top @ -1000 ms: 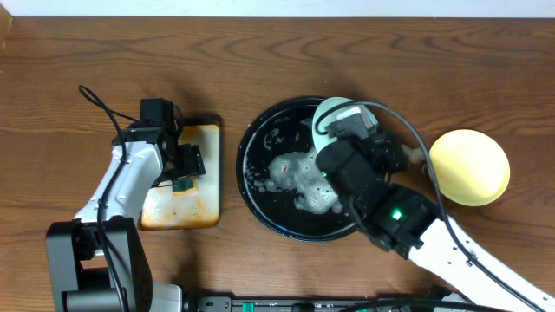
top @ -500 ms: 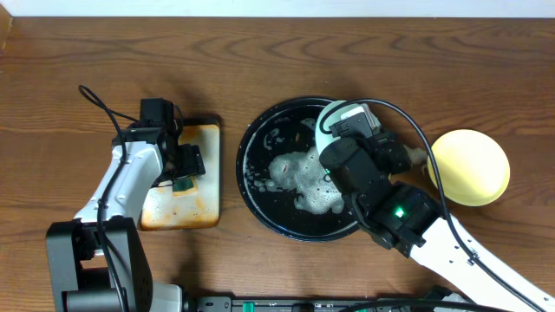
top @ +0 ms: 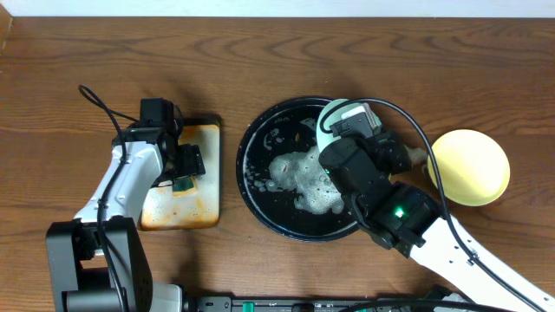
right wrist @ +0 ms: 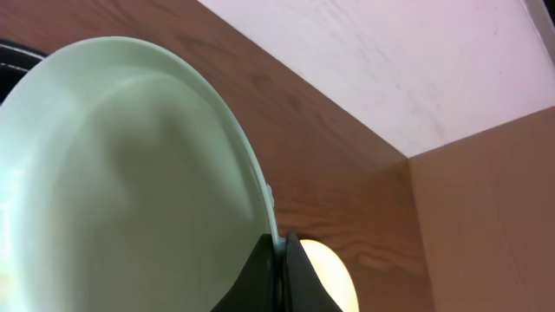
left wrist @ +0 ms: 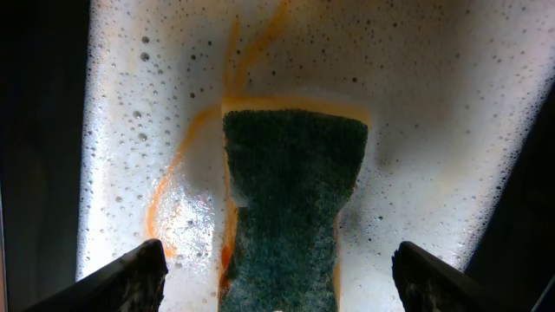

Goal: Clean dirty plates on tray and stack at the side
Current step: 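Lift the green plate and set it onto the yellow plate at right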

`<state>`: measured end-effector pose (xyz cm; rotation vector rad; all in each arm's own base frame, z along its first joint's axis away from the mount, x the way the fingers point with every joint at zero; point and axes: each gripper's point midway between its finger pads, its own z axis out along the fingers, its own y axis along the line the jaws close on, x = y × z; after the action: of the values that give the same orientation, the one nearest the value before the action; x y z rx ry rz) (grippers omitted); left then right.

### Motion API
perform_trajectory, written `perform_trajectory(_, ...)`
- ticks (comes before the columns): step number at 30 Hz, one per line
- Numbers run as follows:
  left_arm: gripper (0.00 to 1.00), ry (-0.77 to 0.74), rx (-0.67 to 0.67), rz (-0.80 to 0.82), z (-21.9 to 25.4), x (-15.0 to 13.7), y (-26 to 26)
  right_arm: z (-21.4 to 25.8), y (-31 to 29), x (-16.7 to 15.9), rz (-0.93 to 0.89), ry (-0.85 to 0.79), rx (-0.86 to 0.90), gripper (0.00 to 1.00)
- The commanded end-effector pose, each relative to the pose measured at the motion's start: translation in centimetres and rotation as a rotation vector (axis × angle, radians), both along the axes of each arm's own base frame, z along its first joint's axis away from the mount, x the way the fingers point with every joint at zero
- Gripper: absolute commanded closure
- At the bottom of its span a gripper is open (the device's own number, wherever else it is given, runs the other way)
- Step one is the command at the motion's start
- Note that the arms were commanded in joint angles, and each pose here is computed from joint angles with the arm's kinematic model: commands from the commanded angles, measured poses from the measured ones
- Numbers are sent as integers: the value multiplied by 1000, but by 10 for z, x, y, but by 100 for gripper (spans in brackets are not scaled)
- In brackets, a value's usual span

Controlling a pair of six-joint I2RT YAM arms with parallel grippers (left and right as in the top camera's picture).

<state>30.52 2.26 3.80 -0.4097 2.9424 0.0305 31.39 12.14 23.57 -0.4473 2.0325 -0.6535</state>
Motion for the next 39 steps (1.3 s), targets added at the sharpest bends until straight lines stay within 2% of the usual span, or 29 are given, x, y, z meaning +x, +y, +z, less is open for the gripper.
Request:
perform_trajectory(1, 16, 11, 6, -4, -2, -4, 1, 3, 2, -1, -7, -7, 96, 99)
perform_trajectory(5, 16, 11, 6, -4, -2, -4, 1, -7, -14, 5, -83, 34, 243, 99)
perform_trajectory(11, 15, 11, 6, -4, -2, -4, 1, -45, -56, 14, -193, 250, 620, 99)
perform_trajectory(16, 15, 11, 6, -4, -2, -4, 1, -55, -113, 15, -338, 289, 831, 99)
perform_trajectory(23, 16, 11, 6, -4, -2, -4, 1, -68, -215, -7, -681, 211, 914, 99)
perform_trajectory(27, 15, 11, 6, -4, -2, -4, 1, -79, -254, -22, -837, 180, 954, 99)
perform_trajectory(39, 15, 11, 6, -4, -2, -4, 1, -137, -319, -46, -1191, 190, 992, 99)
